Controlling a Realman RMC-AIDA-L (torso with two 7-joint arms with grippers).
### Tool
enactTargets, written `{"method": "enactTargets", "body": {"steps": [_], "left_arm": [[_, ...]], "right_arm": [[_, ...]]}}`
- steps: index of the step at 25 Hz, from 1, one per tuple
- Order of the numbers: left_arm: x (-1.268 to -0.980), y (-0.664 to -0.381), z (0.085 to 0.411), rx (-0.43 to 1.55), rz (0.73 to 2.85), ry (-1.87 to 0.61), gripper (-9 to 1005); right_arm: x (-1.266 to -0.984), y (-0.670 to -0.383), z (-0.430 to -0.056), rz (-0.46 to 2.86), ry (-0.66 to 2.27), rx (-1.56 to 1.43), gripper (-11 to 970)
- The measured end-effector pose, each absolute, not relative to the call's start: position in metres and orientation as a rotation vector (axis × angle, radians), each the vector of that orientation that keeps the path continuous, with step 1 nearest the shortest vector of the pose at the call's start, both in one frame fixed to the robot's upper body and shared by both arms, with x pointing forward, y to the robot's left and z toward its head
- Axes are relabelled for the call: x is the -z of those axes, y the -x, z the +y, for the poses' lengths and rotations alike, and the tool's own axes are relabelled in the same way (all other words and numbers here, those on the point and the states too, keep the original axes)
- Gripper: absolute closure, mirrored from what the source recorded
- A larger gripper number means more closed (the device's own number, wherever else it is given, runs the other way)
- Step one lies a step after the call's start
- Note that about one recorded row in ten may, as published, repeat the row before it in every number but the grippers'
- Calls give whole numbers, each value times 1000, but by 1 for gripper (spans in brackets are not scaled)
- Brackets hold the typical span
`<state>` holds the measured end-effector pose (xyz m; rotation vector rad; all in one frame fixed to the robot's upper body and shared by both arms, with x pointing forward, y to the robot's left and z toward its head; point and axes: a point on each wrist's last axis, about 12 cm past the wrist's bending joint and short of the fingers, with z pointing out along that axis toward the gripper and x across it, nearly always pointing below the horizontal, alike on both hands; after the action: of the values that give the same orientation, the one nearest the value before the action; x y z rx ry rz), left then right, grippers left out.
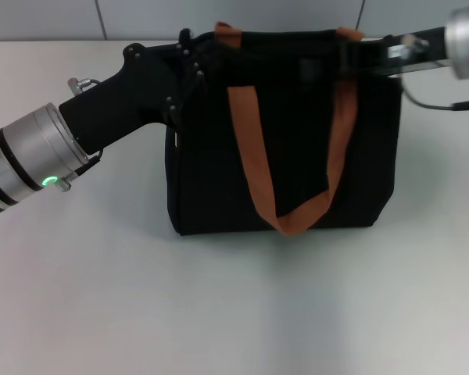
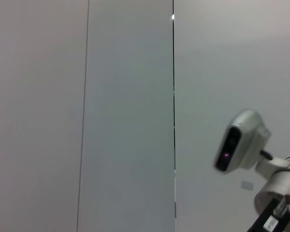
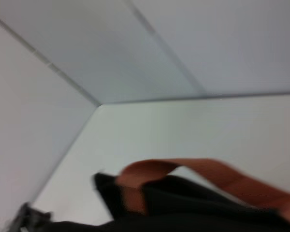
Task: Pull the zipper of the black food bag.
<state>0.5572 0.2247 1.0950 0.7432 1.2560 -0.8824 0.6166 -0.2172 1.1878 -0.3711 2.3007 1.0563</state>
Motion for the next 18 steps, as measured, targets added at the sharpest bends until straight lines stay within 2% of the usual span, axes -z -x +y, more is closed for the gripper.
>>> {"method": "enactTargets", "body": {"steps": [6, 11, 14, 18], "left_arm": [[-1095, -557, 226, 879, 1256, -740, 957], [-1095, -558, 227, 877, 1263, -734, 944], [-1095, -558, 228, 877, 1269, -729, 937], [-1092, -556, 230, 883, 1286, -712, 926]], "right_arm": [[-1204, -590, -279, 2243, 176, -942, 963], [-1207, -566, -300, 2004, 232, -1121, 964], [-1202, -549, -309, 1756, 311, -1261, 923], [-1178, -524, -324, 1480, 438, -1389, 867]]}}
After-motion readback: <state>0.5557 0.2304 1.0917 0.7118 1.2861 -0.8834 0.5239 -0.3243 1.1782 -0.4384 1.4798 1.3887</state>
